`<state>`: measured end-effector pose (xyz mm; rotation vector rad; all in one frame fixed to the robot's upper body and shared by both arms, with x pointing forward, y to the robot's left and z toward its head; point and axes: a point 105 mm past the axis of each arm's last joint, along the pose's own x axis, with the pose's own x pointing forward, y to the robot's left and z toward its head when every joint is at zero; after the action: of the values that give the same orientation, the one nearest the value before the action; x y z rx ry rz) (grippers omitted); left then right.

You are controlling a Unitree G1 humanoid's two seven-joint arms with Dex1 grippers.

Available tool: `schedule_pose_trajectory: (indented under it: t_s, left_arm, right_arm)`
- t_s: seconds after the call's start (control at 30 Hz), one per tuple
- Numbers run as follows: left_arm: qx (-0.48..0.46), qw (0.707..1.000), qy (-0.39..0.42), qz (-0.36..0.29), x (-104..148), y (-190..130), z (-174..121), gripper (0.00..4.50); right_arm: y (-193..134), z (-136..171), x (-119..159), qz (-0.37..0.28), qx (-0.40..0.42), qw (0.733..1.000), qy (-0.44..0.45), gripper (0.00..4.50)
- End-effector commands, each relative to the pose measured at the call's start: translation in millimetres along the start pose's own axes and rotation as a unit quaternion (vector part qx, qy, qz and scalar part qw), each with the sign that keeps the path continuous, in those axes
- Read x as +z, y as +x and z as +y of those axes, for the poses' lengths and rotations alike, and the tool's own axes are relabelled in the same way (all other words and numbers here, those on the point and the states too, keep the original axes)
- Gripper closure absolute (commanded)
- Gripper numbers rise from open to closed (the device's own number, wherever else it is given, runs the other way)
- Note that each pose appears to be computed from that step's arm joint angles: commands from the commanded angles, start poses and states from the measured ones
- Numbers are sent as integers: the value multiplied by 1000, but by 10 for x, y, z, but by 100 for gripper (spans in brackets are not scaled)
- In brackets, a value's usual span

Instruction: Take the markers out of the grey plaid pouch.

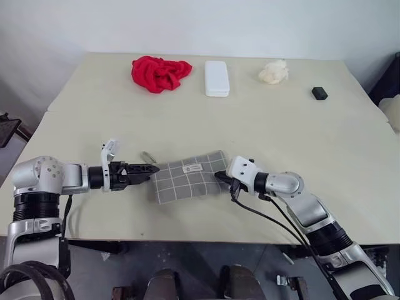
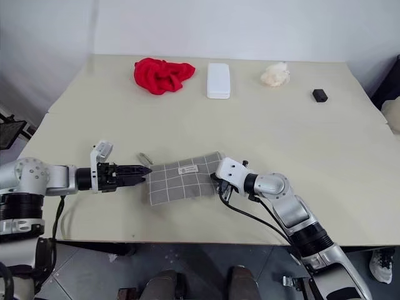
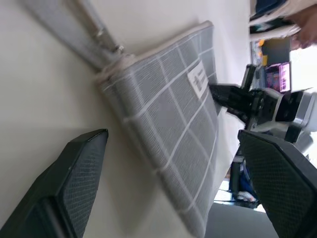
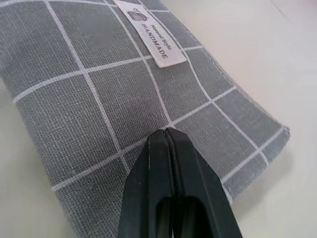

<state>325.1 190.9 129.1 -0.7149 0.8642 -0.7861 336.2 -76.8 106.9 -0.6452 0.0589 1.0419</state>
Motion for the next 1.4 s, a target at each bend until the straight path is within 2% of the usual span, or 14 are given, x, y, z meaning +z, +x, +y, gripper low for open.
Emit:
schedule_pose_trajectory:
  t_s: [0.03, 0.23, 0.43, 0.67, 0.97, 1.07, 1.17, 1.4]
  left_arm:
    - [22, 998, -47, 30, -94, 151, 110, 0]
    - [18, 994, -72, 74, -201, 112, 88, 0]
    - [-13, 995, -91, 49, -89, 190, 13, 0]
    - [-43, 990, -100, 90, -192, 488, -99, 0]
    - [-11, 992, -99, 78, -143, 402, 4, 0]
    - [-8, 992, -97, 84, -156, 396, 6, 61]
    - [1, 992, -99, 85, -168, 329, 43, 147]
    - [15, 992, -103, 76, -153, 244, 109, 147]
  right_arm:
    - [27, 79, 10, -5, 20, 1000, -18, 446]
    - [16, 73, 19, -8, 21, 1000, -21, 446]
    - [9, 85, 25, -13, 20, 999, -23, 446]
    - [-1, 120, 27, -15, 23, 999, -26, 446]
    - [-60, 190, -39, -5, 37, 999, -37, 446]
    - [-70, 175, -65, 1, 37, 998, -43, 450]
    - [-76, 167, -64, 0, 37, 998, -45, 450]
    - [-91, 195, -108, 4, 41, 998, -44, 450]
